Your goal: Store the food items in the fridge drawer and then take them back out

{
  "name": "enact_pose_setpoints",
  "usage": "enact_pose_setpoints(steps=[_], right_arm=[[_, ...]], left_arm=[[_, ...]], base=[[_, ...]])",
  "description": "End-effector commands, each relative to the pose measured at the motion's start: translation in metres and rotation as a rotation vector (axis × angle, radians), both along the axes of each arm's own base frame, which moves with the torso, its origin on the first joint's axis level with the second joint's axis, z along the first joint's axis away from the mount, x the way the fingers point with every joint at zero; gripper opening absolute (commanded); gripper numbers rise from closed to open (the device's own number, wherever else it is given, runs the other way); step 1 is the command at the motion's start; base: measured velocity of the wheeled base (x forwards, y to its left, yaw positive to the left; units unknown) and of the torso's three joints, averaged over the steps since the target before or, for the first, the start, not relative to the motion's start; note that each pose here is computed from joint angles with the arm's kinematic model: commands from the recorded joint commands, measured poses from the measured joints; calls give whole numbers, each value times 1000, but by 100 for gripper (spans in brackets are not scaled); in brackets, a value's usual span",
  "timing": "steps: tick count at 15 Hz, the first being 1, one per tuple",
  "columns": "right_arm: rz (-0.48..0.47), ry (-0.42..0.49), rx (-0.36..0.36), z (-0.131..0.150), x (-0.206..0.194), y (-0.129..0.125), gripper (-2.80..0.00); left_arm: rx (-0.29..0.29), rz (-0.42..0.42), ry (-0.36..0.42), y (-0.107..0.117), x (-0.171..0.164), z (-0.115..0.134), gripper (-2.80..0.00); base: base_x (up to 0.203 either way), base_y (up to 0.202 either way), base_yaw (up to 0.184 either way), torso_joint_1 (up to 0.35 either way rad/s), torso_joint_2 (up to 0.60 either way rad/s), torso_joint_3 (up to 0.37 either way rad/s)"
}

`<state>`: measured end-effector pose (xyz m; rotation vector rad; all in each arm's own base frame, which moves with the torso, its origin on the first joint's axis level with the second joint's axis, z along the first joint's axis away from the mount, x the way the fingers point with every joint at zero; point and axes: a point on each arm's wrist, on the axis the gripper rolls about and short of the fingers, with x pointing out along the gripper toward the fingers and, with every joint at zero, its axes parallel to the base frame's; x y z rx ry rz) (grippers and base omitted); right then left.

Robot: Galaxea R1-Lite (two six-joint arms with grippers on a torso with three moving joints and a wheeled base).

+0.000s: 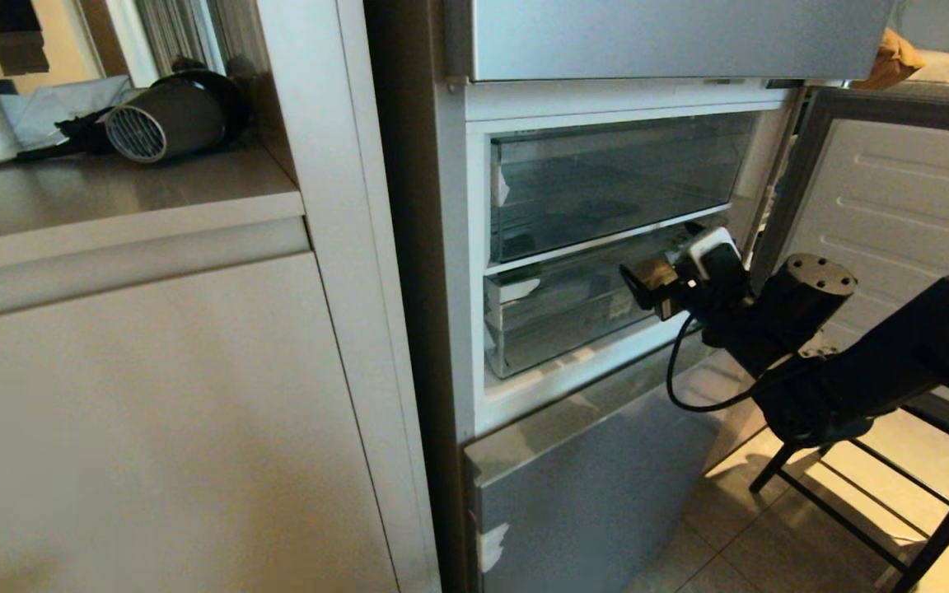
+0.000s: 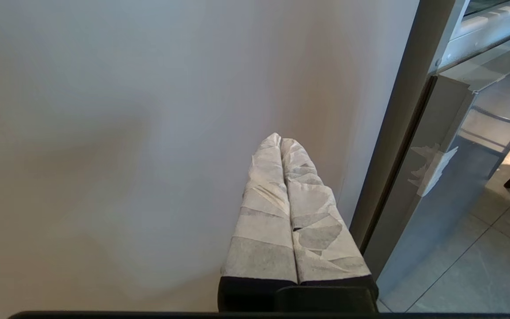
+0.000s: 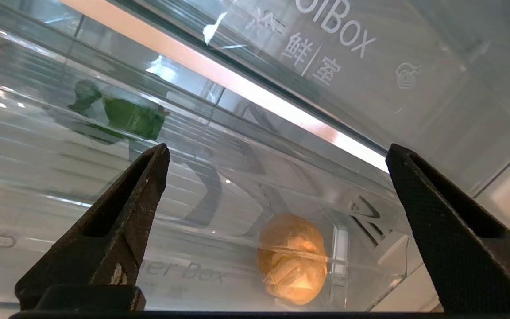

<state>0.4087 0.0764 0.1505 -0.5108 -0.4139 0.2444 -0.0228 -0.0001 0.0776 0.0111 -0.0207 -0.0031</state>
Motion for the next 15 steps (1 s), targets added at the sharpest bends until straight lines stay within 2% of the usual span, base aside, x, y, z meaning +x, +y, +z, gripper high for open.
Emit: enact_pose_setpoints(steps=[1,15], right_arm=[[-1,2,-4,-4,2,0,0],[-38,-34,15,4,8,1,0]], left_arm=[[1,0,11,0,1,-3,-280],[0,0,11,0,1,-3,-280]], base=[[0,0,0,0,0,0],[0,0,0,0,0,0]])
